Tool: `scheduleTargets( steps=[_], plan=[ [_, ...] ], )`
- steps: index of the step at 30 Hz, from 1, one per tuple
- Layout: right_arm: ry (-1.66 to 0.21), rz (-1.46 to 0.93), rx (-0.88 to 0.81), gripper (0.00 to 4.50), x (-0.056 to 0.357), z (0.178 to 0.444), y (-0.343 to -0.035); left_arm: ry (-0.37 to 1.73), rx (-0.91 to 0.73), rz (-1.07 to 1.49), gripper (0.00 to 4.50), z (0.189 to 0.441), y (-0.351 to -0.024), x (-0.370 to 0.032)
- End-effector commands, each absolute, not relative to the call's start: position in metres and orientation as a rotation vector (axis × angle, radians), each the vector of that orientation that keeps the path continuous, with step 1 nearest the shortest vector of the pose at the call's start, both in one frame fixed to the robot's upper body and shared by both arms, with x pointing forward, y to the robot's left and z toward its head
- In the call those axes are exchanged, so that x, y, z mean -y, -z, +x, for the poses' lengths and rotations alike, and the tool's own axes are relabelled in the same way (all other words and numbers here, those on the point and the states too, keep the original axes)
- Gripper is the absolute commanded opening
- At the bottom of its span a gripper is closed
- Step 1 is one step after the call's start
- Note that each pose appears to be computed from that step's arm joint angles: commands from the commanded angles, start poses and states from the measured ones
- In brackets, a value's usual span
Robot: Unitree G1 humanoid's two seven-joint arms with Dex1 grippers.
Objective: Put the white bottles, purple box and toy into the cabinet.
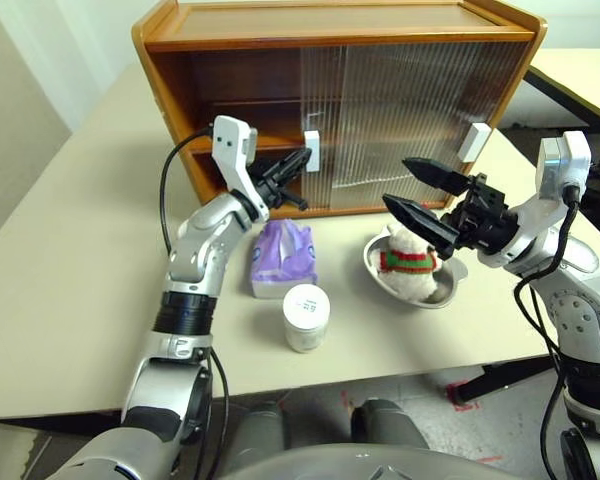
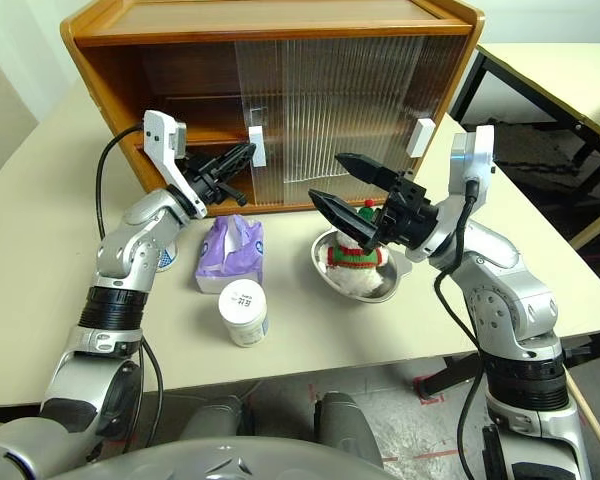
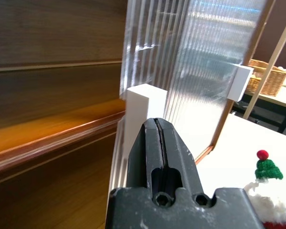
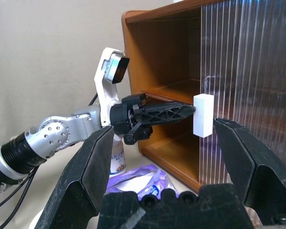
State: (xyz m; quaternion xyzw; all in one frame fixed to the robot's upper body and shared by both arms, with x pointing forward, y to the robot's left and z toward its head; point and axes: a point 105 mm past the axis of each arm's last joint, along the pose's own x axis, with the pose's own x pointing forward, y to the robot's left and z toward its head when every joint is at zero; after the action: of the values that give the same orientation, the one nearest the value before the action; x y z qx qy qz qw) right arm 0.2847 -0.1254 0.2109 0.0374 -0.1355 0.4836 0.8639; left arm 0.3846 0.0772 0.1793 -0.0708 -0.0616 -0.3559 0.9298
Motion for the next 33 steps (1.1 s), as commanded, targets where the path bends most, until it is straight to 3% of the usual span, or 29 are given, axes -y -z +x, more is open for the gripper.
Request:
scheduleTargets(
  steps=[1, 8, 19, 24, 33],
  plan=[
    [-0.996, 0.057, 0.311, 4.5, 0.13, 0.282, -0.217, 0.748, 0.124, -0.133, 0.02, 0.387, -0.179, -0.07],
    [-0.989, 0.056, 0.308, 4.5, 0.131, 0.282, -0.216, 0.757, 0.129, -0.133, 0.02, 0.384, -0.179, -0.072],
    [-1.01, 0.064, 0.303, 4.5, 0.128, 0.286, -0.214, 0.792, 0.123, -0.14, 0.02, 0.358, -0.184, -0.087],
    [-1.018, 0.065, 0.303, 4.5, 0.127, 0.288, -0.213, 0.672, 0.138, -0.158, 0.02, 0.369, -0.186, -0.107],
    [-1.012, 0.057, 0.308, 4.5, 0.13, 0.287, -0.215, 0.621, 0.149, -0.148, 0.02, 0.379, -0.181, -0.099]
  ],
)
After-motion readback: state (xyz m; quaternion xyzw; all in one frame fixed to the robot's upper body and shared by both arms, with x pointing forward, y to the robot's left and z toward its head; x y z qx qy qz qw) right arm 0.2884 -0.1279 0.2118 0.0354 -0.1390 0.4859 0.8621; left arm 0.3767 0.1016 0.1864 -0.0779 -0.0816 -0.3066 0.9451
